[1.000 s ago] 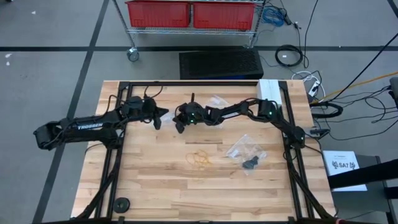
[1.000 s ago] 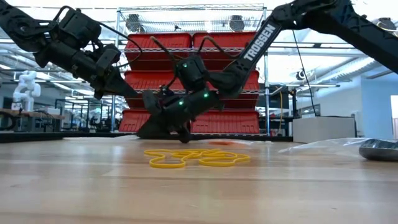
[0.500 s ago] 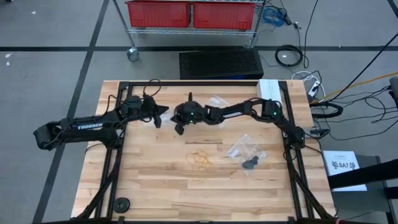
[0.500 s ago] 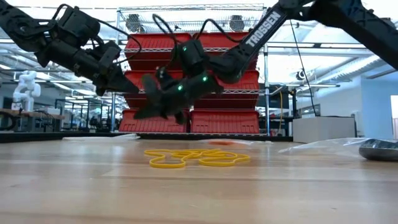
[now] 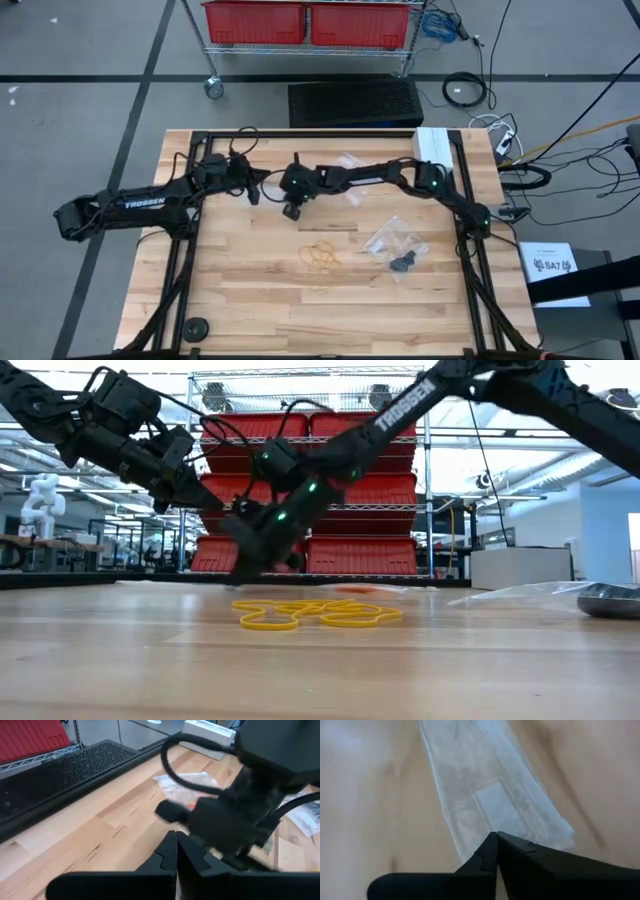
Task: Sort rubber bands
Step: Open the top left transparent zip bag
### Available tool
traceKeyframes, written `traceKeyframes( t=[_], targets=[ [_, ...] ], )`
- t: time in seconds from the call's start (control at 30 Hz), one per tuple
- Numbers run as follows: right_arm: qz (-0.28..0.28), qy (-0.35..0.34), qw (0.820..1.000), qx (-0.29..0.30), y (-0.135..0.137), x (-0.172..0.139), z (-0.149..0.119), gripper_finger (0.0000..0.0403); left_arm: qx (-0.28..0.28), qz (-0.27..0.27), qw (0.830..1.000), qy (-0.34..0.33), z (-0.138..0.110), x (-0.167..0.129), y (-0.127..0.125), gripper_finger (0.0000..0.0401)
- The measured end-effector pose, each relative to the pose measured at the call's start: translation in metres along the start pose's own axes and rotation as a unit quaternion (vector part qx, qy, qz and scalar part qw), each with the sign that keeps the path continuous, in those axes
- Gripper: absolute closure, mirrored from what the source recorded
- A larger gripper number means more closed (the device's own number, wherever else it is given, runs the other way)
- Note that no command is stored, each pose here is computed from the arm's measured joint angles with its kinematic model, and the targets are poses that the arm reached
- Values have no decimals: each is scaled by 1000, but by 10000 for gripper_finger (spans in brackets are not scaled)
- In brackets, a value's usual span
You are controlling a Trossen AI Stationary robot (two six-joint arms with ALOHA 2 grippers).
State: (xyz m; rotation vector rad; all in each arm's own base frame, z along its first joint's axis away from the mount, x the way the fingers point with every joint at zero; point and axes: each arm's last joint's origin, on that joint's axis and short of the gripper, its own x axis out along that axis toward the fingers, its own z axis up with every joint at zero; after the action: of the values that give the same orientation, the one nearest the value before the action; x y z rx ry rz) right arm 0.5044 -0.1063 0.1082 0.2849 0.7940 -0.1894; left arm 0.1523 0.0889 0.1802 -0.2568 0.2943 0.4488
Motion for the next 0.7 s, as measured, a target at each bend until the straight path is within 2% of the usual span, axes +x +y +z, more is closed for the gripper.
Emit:
traceKeyframes(
  t=[0.23,0.43,0.57,0.7],
  targets=[
    [-8,123,990,-69,11,-44,-3,403,12,6,1000,-4,1,0,2,399],
    [10,126,985,-116,18,-83,14,403,13,6,1000,-1,0,0,2,399],
    [4,129,986,-108,8,-86,15,395,14,6,1000,1,0,0,2,399],
    [-3,127,987,-99,-5,-68,10,366,15,6,1000,2,0,0,2,399]
  ],
)
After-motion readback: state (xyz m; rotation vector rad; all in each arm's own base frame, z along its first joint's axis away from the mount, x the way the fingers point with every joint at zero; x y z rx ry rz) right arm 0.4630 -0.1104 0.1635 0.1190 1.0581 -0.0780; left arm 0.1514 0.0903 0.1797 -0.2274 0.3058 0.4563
